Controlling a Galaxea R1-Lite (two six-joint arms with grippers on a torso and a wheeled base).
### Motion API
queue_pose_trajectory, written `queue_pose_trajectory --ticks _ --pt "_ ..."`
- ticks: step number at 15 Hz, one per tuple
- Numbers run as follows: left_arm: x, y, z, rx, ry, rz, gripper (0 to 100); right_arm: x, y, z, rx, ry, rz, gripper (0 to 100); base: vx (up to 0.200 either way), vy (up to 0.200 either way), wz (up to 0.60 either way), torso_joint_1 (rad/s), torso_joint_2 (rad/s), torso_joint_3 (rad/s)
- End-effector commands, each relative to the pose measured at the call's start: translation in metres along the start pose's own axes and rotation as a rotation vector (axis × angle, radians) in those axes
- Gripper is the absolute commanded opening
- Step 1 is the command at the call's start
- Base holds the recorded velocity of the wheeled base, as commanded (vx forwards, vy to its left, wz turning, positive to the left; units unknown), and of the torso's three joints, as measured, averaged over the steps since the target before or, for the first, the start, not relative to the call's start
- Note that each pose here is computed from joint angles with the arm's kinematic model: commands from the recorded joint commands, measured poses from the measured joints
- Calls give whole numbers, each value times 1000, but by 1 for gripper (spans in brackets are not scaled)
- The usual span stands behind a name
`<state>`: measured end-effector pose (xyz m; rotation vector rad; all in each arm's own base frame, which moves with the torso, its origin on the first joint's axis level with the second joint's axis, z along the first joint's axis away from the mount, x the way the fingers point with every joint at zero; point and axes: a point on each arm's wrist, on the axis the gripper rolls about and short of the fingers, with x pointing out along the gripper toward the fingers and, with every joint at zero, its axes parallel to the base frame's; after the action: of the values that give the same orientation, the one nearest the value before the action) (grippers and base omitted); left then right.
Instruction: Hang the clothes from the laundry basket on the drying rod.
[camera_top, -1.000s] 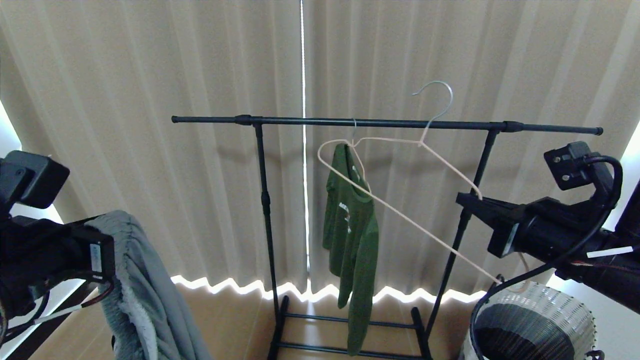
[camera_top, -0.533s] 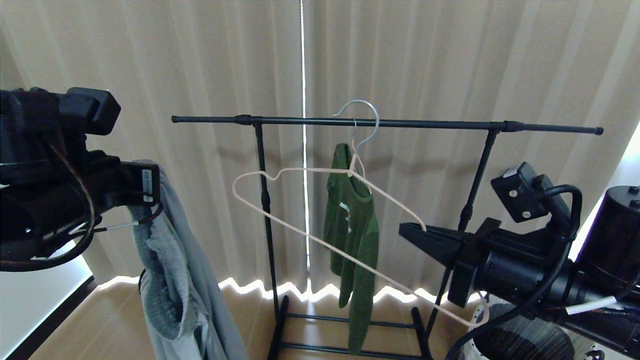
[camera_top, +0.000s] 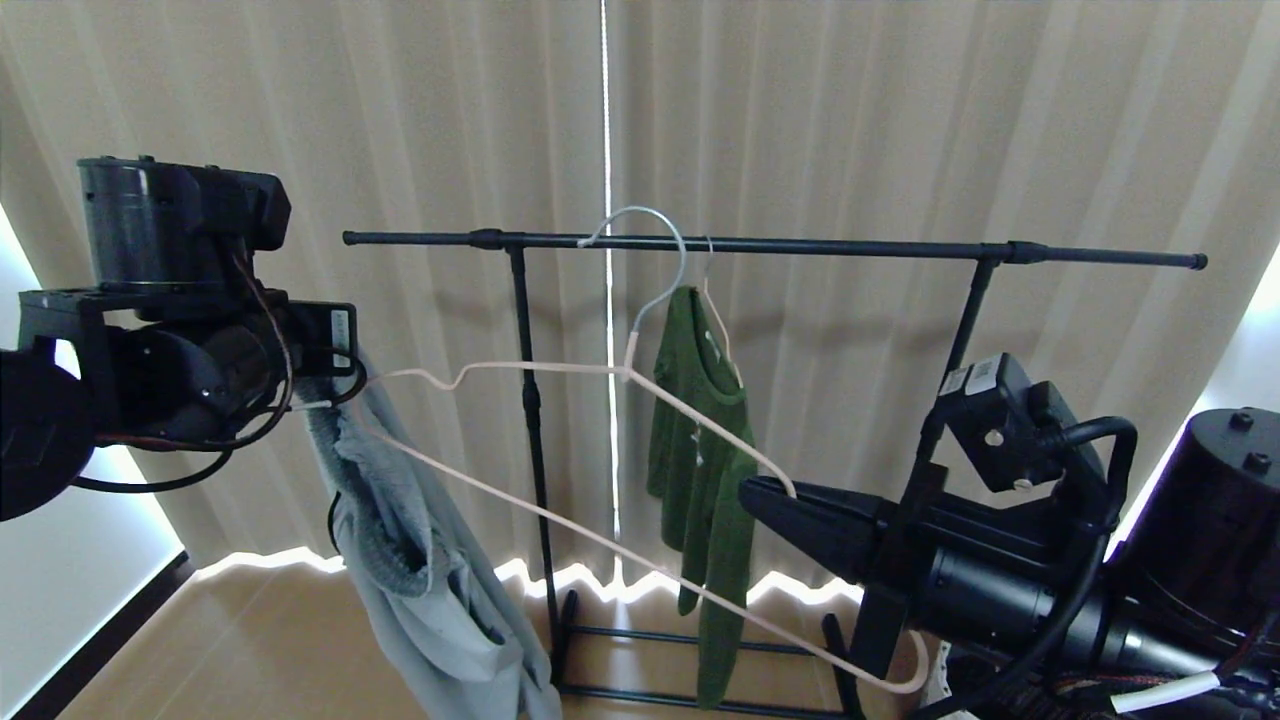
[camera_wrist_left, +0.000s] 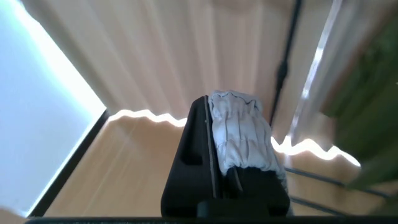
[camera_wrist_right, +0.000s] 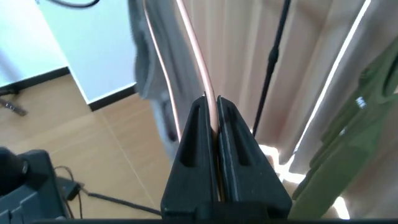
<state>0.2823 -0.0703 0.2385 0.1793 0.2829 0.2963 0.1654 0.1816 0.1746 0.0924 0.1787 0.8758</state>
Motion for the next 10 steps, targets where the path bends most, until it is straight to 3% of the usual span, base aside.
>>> queue_pose_trajectory --ticks 1,7,8,10 --pt "5 -3 -2 9 11 1 0 3 3 -4 -2 16 12 0 0 0 0 0 0 0" --pt "5 -6 -4 12 16 2 0 20 2 -7 -1 36 5 0 0 0 0 0 0 0" --pt "0 -7 -3 13 10 0 0 40 1 -7 -1 40 -2 0 0 0 0 0 0 0" --pt "-4 -9 -3 15 6 17 0 49 0 -9 -1 47 -17 0 0 0 0 0 0 0"
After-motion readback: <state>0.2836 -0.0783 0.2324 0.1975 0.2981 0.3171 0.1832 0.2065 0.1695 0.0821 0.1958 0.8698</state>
